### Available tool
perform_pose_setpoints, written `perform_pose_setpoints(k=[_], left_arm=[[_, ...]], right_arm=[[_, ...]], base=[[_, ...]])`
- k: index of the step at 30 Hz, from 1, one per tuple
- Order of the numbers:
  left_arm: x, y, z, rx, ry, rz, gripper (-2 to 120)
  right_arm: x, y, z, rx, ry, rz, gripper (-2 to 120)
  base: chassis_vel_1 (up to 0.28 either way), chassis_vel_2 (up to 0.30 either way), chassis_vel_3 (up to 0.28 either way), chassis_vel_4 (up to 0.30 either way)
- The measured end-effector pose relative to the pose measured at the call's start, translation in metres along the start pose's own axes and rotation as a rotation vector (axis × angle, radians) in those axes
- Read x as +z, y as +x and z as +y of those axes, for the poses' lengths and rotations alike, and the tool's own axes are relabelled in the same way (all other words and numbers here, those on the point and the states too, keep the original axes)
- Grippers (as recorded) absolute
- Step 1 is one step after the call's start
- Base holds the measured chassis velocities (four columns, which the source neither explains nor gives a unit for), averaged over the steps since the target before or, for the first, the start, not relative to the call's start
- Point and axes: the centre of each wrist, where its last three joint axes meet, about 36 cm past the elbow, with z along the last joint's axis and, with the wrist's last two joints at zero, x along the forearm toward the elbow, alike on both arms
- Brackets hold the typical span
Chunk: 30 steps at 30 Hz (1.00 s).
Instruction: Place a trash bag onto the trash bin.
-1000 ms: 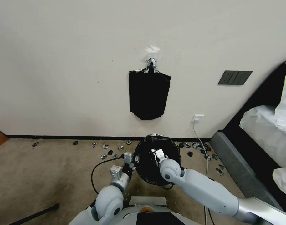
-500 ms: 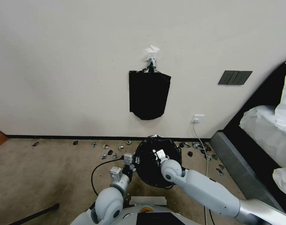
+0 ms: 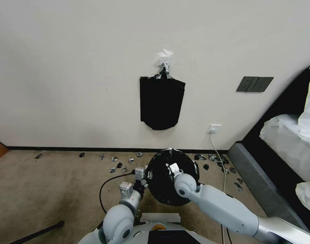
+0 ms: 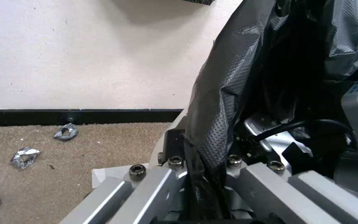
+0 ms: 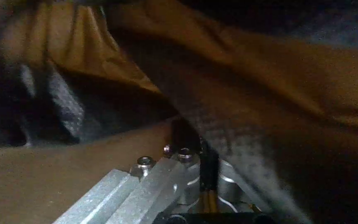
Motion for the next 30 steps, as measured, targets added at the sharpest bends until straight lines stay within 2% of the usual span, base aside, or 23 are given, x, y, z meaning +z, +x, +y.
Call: perform_pose_setpoints(k=[5, 7, 10, 11, 14, 15, 18, 19, 22, 23, 25, 26, 28, 30], left_arm=[[0.000, -0.009, 0.003, -0.043, -0.004, 0.039, 0], [0.000, -0.012, 0.003, -0.056, -0.003, 0.050, 0], [0.001, -0.022, 0.004, -0.108, 0.017, 0.102, 0], [0.001, -0.022, 0.004, -0.108, 0.017, 0.102, 0], [0.001, -0.030, 0.005, -0.153, 0.058, 0.155, 0], [0.001, -0.030, 0.005, -0.153, 0.058, 0.155, 0], [-0.002, -0.044, 0.006, -0.192, 0.162, 0.266, 0], [-0.002, -0.044, 0.006, -0.192, 0.162, 0.266, 0], [-0.005, -0.058, 0.009, -0.227, 0.203, 0.346, 0], [-0.005, -0.058, 0.009, -0.227, 0.203, 0.346, 0], [-0.006, -0.065, 0.012, -0.252, 0.191, 0.367, 0], [-0.006, -0.065, 0.012, -0.252, 0.191, 0.367, 0], [-0.007, -0.069, 0.013, -0.261, 0.181, 0.383, 0], [-0.007, -0.070, 0.013, -0.262, 0.180, 0.389, 0]], right_arm=[[-0.006, 0.043, -0.009, -0.065, -0.002, -0.051, 0], [-0.007, 0.055, -0.013, -0.082, -0.002, -0.063, 5], [-0.012, 0.101, -0.025, -0.160, -0.001, -0.115, 20], [-0.012, 0.101, -0.025, -0.160, -0.001, -0.115, 20], [-0.013, 0.140, -0.035, -0.238, -0.010, -0.151, 34], [-0.013, 0.140, -0.035, -0.238, -0.010, -0.151, 34], [-0.011, 0.176, -0.045, -0.307, -0.025, -0.186, 49], [-0.011, 0.176, -0.045, -0.307, -0.025, -0.186, 49], [-0.007, 0.188, -0.053, -0.328, -0.043, -0.199, 62], [-0.007, 0.188, -0.053, -0.328, -0.043, -0.199, 62], [-0.003, 0.187, -0.057, -0.314, -0.052, -0.201, 75], [-0.003, 0.187, -0.057, -0.314, -0.052, -0.201, 75], [0.000, 0.185, -0.058, -0.300, -0.052, -0.199, 84], [0.001, 0.184, -0.058, -0.297, -0.050, -0.199, 85]], base=[[0.000, 0.000, 0.000, 0.000], [0.000, 0.000, 0.000, 0.000], [0.000, 0.000, 0.000, 0.000], [0.000, 0.000, 0.000, 0.000], [0.000, 0.000, 0.000, 0.000], [0.000, 0.000, 0.000, 0.000], [0.000, 0.000, 0.000, 0.000], [0.000, 0.000, 0.000, 0.000], [0.000, 0.000, 0.000, 0.000], [0.000, 0.000, 0.000, 0.000], [0.000, 0.000, 0.000, 0.000], [0.000, 0.000, 0.000, 0.000], [0.000, 0.000, 0.000, 0.000], [0.000, 0.000, 0.000, 0.000]])
